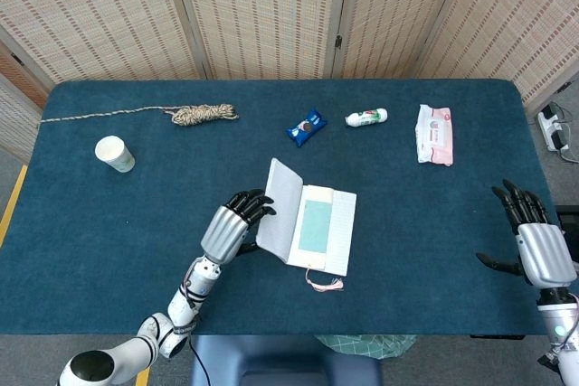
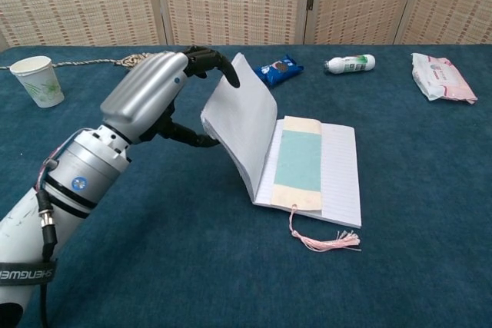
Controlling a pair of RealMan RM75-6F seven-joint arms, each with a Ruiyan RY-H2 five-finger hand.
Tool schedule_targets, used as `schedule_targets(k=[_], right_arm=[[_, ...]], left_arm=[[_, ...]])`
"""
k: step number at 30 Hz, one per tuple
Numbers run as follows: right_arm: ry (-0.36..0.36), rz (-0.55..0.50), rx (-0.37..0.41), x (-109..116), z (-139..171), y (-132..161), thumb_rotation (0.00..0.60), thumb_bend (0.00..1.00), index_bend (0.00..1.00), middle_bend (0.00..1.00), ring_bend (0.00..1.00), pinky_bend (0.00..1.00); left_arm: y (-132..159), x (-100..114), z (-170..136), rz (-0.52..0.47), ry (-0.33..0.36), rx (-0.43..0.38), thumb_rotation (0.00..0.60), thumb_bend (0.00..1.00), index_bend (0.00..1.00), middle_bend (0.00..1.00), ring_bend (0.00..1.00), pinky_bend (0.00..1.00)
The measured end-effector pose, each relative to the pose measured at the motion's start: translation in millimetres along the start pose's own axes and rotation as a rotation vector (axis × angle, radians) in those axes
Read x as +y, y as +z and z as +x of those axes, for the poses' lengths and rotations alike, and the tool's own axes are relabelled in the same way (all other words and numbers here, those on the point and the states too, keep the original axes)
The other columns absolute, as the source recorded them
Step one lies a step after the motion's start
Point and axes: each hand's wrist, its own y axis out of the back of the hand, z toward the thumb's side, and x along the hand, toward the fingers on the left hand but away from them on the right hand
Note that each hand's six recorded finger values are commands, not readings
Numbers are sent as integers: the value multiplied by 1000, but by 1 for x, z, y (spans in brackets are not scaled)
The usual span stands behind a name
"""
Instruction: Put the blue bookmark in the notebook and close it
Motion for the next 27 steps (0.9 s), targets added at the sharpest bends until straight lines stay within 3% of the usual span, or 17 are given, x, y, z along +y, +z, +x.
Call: schedule_targets(k=[19,27], right_arm=[[-4,-15,6,4,2,1,600,98,0,0,0,0],[-7,-26,10,7,4,1,600,97,0,0,0,0]], left_arm=[[38,-9,17,-1,-30,-102,600,196,417,343,236,333],[66,-26,16,-14,-90,-162,600,187,416,342,236,333]])
